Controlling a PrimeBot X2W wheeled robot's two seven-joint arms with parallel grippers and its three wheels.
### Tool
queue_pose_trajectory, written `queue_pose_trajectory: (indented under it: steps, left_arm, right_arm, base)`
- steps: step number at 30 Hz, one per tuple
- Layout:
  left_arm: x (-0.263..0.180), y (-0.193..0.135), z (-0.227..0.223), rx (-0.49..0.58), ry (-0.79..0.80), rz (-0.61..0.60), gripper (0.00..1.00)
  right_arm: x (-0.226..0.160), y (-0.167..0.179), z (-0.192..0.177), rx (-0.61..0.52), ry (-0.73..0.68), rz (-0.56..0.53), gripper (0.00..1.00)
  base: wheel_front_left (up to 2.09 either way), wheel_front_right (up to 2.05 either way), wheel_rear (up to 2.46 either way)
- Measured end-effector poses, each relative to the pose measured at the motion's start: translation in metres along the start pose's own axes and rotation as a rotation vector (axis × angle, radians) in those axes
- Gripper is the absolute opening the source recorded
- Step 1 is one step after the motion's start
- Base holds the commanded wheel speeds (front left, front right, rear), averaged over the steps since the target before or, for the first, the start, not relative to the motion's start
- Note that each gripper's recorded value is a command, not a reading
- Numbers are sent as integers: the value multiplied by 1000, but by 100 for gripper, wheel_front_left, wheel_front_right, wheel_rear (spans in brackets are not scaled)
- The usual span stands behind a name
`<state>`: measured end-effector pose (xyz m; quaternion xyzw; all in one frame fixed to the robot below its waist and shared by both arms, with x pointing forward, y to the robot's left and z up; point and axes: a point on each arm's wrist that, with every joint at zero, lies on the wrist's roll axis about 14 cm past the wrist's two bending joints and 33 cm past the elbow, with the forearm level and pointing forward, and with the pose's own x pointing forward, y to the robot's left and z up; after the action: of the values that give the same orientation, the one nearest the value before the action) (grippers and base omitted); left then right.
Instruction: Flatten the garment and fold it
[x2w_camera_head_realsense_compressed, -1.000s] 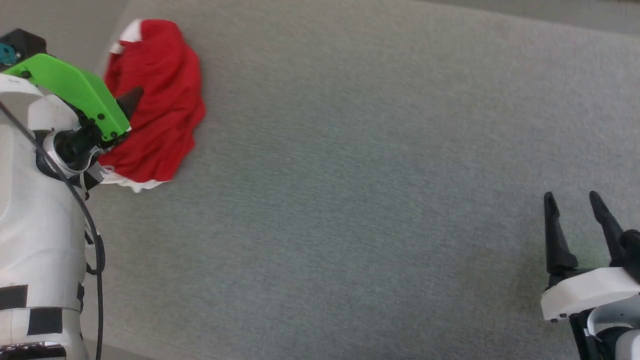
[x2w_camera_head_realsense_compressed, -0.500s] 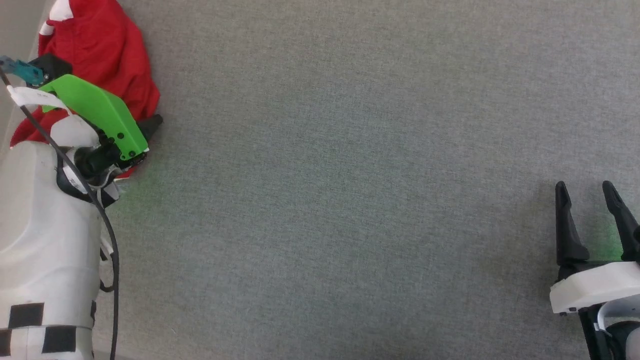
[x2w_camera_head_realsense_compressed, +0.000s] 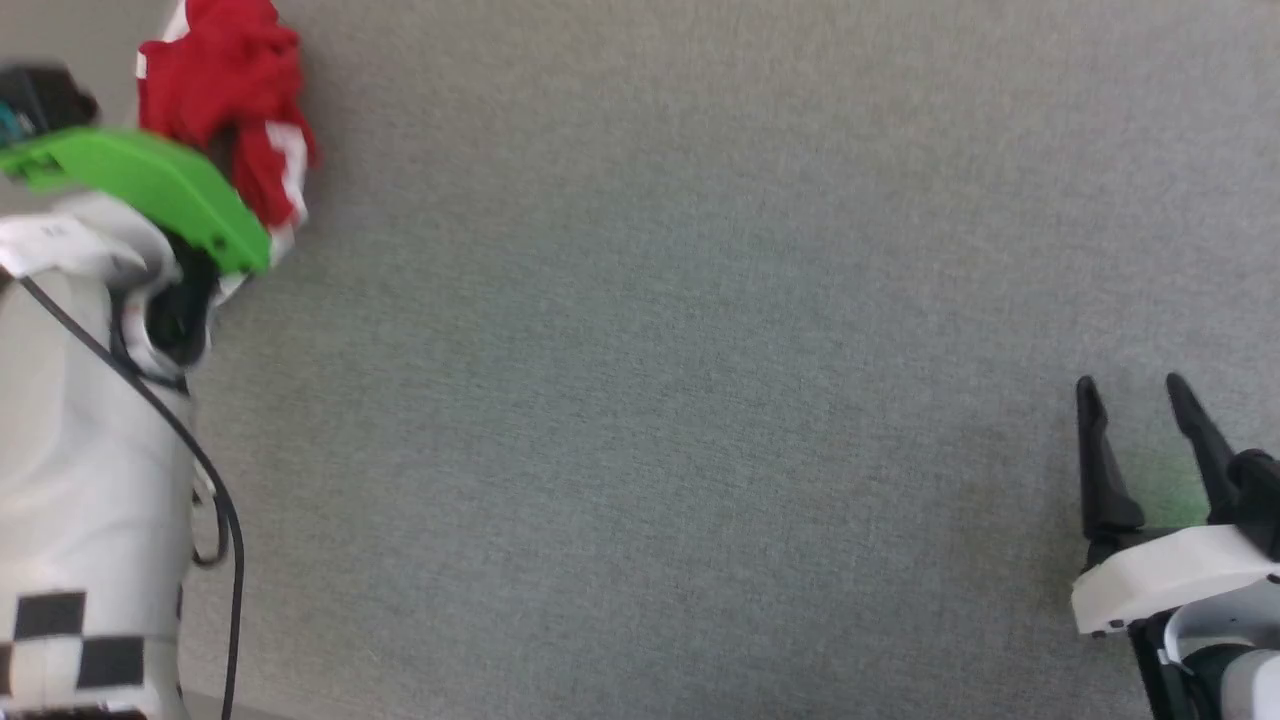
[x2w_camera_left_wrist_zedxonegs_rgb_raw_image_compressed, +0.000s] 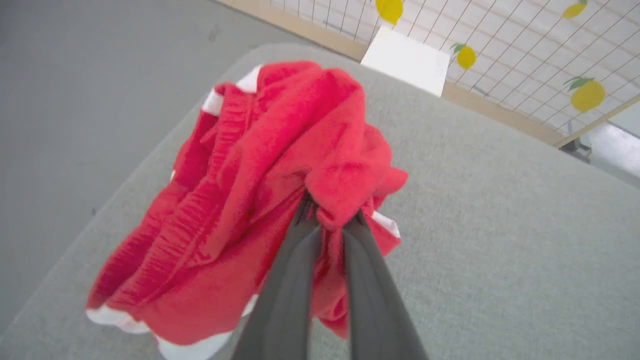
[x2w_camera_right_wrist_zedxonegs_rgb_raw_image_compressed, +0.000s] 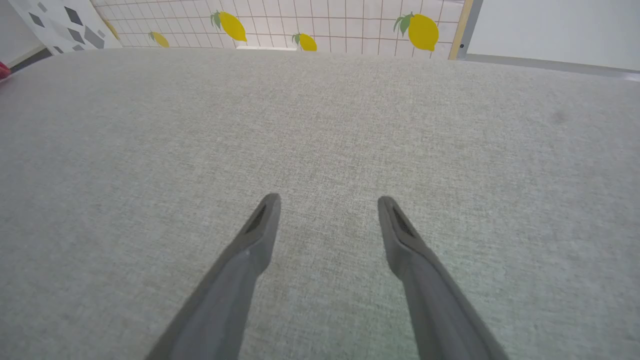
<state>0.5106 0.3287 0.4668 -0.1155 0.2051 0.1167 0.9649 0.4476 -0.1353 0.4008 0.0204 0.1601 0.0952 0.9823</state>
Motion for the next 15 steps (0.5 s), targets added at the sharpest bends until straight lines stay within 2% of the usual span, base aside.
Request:
queue_pose_trajectory:
  steps: [6,12,15]
  left_arm:
    - [-26,-34,103,124,-309,-99,0]
    - [-77,-110,193,221,-564,-302,0]
    - [-104,-160,215,241,-645,-431,0]
  right_arm:
    - [-10,11,13,28,-44,27,100]
    - [-28,13,26,65,-99,28,100]
    - [-39,4,30,78,-119,-3,100]
  base:
    - [0,0,0]
    - [0,0,0]
    - [0,0,0]
